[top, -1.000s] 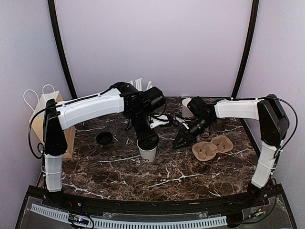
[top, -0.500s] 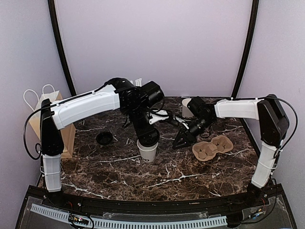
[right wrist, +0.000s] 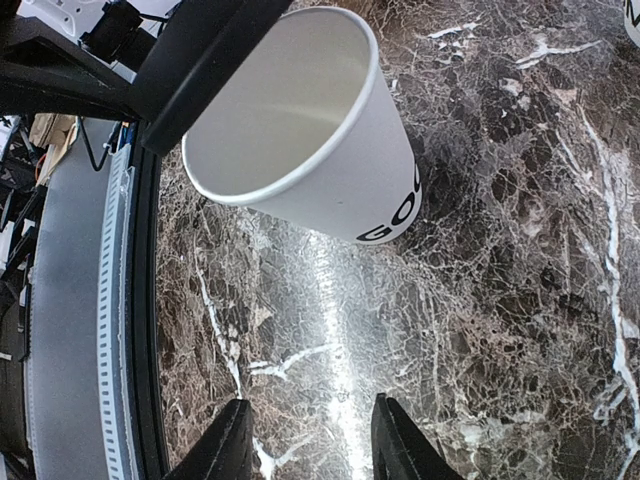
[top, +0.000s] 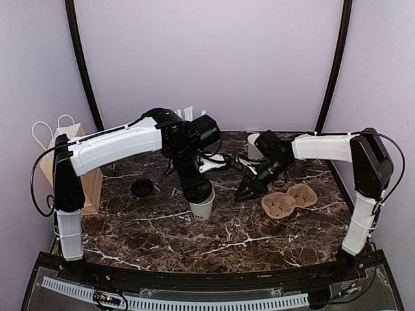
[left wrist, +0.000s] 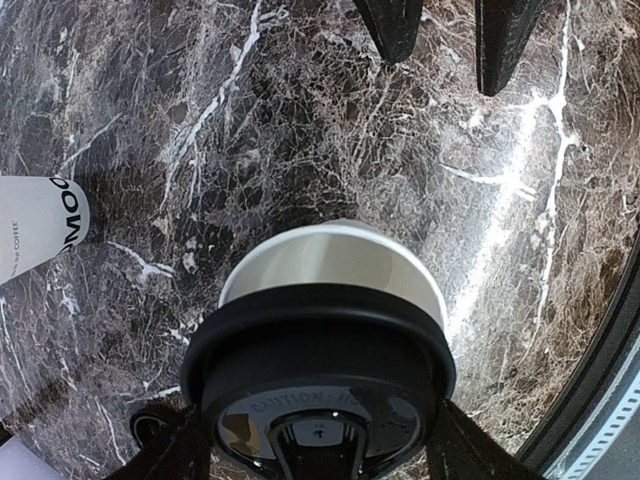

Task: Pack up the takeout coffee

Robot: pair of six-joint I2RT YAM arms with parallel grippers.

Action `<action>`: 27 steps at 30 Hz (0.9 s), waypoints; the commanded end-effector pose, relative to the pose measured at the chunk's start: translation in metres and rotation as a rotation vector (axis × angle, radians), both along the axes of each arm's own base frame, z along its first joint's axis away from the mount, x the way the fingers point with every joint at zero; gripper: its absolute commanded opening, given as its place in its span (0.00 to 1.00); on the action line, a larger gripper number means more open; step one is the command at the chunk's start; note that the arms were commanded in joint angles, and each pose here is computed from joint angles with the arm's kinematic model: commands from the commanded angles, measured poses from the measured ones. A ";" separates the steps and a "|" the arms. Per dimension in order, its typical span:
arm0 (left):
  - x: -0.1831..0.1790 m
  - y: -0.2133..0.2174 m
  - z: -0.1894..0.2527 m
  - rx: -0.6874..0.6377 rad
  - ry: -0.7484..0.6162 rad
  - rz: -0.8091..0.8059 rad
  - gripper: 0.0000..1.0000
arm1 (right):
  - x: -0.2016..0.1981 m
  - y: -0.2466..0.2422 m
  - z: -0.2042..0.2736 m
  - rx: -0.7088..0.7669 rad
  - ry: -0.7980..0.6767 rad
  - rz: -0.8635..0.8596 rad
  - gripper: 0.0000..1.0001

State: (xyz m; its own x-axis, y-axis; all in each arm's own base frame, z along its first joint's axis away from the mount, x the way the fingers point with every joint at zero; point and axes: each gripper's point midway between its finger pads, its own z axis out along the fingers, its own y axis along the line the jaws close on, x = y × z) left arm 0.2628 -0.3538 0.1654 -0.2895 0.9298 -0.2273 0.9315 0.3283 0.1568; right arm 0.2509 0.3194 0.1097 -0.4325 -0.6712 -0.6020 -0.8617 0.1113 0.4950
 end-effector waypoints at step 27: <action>0.015 -0.028 0.001 -0.056 -0.010 -0.039 0.99 | -0.002 0.005 0.001 0.016 0.012 0.027 0.42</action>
State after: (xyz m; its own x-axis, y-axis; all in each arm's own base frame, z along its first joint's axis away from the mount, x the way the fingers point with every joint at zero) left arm 0.2730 -0.3750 0.1477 -0.2609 0.9380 -0.2281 0.9449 0.2966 0.1386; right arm 0.2502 0.3190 0.1045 -0.4351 -0.6776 -0.5929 -0.8575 0.1109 0.5025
